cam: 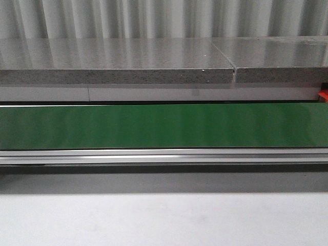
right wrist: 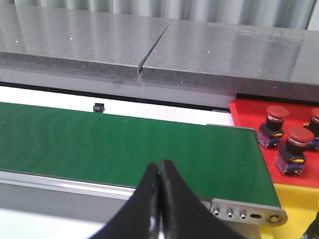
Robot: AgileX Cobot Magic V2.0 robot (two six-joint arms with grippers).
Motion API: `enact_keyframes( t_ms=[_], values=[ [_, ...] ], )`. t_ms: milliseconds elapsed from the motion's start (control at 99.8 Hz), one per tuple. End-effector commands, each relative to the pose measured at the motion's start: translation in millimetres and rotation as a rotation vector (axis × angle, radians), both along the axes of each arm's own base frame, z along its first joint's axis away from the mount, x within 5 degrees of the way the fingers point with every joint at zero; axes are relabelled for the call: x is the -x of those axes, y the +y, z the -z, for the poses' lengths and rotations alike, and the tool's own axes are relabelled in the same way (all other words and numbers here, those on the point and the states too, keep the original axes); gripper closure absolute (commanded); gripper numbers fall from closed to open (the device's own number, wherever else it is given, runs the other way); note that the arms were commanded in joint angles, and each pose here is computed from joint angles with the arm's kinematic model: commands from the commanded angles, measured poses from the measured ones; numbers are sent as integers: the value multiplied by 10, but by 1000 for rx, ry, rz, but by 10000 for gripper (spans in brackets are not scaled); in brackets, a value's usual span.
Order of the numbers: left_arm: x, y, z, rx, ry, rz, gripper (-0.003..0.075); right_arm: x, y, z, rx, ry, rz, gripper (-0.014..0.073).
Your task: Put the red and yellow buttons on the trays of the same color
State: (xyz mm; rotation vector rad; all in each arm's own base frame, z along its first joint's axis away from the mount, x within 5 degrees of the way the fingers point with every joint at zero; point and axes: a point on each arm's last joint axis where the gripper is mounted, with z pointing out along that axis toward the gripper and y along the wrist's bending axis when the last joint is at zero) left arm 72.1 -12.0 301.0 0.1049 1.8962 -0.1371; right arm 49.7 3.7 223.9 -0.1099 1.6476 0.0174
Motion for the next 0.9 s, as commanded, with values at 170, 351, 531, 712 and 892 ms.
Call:
enact_keyframes(
  t_ms=[170,351,531,712,892],
  values=[
    [-12,-5,-141,22,-87,1,741,-29,3,56,-11,-140,3,676],
    [-12,-5,-141,22,-87,1,741,-52,5,151,-26,-160,1,676],
    [-12,-5,-141,22,-87,1,741,-51,5,143,-27,-168,1,676],
    [-12,-5,-141,22,-87,1,741,-51,5,143,-27,-168,1,676],
    [-12,-5,-141,22,-87,1,741,-51,5,143,-27,-168,1,676]
  ],
)
